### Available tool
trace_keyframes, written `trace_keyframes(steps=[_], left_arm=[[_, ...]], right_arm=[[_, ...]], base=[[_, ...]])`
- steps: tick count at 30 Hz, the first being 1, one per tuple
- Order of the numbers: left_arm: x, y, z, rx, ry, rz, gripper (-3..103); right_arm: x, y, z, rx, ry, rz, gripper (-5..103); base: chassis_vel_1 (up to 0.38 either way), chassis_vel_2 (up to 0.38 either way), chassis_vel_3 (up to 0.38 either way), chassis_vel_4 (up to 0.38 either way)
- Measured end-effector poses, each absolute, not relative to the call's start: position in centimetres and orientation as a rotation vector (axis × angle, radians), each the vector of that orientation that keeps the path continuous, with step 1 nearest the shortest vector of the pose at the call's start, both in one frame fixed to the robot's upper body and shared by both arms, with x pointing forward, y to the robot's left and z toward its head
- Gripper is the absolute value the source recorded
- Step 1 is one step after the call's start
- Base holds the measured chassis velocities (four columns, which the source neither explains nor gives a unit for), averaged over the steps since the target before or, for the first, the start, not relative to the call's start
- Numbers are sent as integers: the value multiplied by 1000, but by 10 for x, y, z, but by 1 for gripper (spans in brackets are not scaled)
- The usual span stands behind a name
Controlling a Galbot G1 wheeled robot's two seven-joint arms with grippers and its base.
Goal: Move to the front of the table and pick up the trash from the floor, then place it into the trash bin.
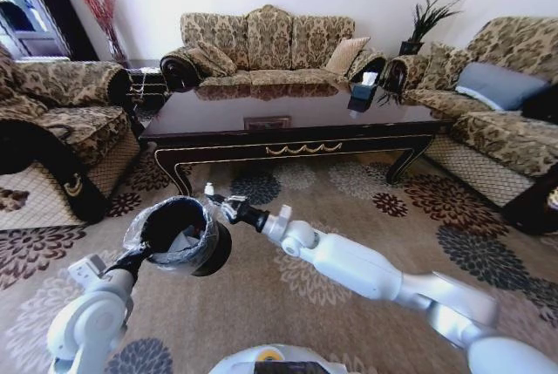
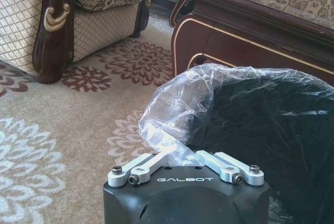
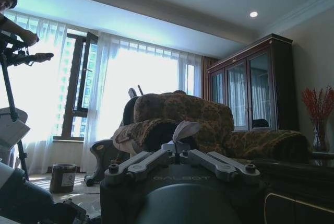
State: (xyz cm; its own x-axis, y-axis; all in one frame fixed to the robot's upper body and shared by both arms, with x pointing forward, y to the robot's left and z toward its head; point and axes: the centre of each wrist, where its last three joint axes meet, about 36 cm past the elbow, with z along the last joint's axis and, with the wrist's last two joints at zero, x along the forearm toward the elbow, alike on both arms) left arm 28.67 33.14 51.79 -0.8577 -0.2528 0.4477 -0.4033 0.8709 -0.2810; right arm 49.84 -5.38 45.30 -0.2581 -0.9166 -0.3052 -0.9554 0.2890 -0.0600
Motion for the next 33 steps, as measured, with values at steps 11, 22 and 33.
trace_keyframes(steps=[11, 22, 33], left_arm=[[290, 334, 516, 488, -2640, 518, 3], [290, 333, 515, 488, -2640, 520, 3], [289, 333, 515, 490, -2641, 509, 3]], right_arm=[[500, -12, 453, -1811, 2240, 123, 0], [500, -14, 434, -1875, 2255, 104, 25], [504, -45, 429, -1888, 2260, 61, 68]], base=[[0, 0, 0, 0], [0, 0, 0, 0], [0, 0, 0, 0]])
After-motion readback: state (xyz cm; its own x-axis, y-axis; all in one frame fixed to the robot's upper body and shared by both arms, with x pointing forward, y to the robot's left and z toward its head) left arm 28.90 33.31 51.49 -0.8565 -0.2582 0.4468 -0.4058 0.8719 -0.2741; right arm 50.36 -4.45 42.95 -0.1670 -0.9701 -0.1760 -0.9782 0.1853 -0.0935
